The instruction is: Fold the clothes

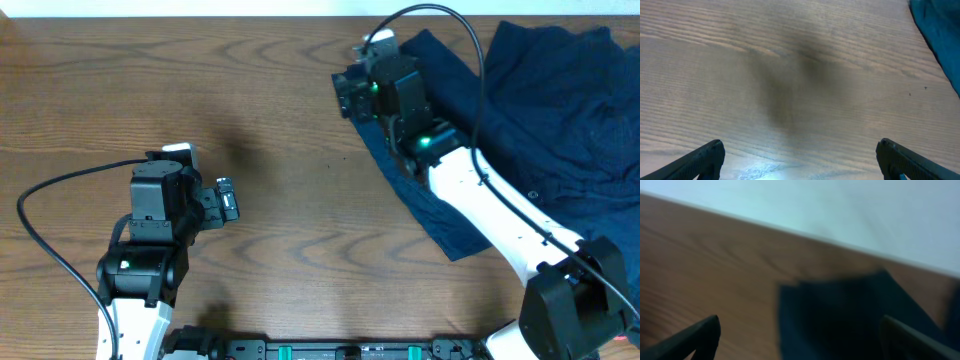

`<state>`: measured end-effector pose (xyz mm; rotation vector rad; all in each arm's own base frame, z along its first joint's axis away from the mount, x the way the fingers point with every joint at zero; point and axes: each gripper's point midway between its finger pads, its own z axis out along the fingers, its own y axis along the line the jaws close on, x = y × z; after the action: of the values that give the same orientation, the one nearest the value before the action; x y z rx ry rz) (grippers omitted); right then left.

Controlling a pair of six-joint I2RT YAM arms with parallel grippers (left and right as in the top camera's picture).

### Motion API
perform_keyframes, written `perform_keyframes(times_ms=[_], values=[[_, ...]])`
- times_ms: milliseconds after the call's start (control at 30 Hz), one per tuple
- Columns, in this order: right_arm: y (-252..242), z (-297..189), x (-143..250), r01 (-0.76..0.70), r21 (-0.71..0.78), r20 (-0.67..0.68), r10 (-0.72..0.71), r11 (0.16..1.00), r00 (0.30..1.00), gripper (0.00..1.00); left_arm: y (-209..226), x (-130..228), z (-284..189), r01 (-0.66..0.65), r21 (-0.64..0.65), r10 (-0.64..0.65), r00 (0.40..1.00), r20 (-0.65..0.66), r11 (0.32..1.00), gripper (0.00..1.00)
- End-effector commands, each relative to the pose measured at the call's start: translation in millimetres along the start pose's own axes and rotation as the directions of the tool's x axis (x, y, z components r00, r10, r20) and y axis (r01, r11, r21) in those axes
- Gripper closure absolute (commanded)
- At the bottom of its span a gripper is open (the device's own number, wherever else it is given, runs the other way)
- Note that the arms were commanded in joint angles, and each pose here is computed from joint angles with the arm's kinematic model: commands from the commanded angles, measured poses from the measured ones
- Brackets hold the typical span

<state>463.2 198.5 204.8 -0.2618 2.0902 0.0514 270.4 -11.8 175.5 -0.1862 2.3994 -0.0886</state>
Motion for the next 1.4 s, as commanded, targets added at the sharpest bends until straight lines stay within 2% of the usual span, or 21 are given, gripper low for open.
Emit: perform_keyframes(times_ms=[0,100,167,333,467,600,867,1100,1300,1367], values=[[-71.1,-17.5,-1.5,-0.043,0.266,-0.014,0.048,0.963,0.999,0.01,-13.2,-4.1,-4.2,0.015,0.071,-0.015,1.0,0.002,0.997,0.02],[-119.9,-45.3,7.6,-0.033,0.396,-0.074,0.068,0.918,0.995,0.01,-35.2,1.5,-5.3,0.02,0.198,-0.013,0.999,-0.035,0.98,0.02],[-146.3,-64.2,14.2,-0.039,0.435,-0.11,0.096,0.899,0.989,0.01,-47.4,7.6,-2.7,0.069,0.263,-0.048,0.995,-0.085,0.962,0.02],[-188.8,-97.1,44.5,-0.088,0.429,-0.223,0.2,0.899,0.954,0.01,-81.0,26.8,7.6,0.18,0.382,-0.087,0.965,-0.249,0.906,0.02],[-210.9,-113.2,75.3,-0.147,0.442,-0.308,0.304,0.885,0.901,0.01,-109.8,42.8,23.3,0.2,0.409,-0.055,0.939,-0.339,0.89,0.02],[-200.5,-117.6,100.2,-0.176,0.329,-0.424,0.312,0.928,0.85,0.01,-156.3,59.3,36.0,0.178,0.473,0.019,0.924,-0.382,0.863,0.02],[-209.3,-125.9,112.1,-0.2,0.37,-0.448,0.362,0.908,0.818,0.01,-256.8,93.4,54.6,0.245,0.581,0.047,0.896,-0.441,0.776,0.02],[-207.9,-128.4,116.4,-0.203,0.374,-0.463,0.371,0.905,0.805,0.01,-303.4,147.9,73.1,0.373,0.522,-0.003,0.816,-0.578,0.767,0.02],[-207.5,-129.1,117.4,-0.201,0.373,-0.467,0.371,0.906,0.802,0.01,-345.6,171.0,80.0,0.337,0.637,0.07,0.848,-0.525,0.693,0.02],[-207.3,-129.6,118.3,-0.201,0.373,-0.471,0.371,0.906,0.8,0.01,-349.4,179.3,87.8,0.349,0.621,0.048,0.847,-0.53,0.701,0.02]])
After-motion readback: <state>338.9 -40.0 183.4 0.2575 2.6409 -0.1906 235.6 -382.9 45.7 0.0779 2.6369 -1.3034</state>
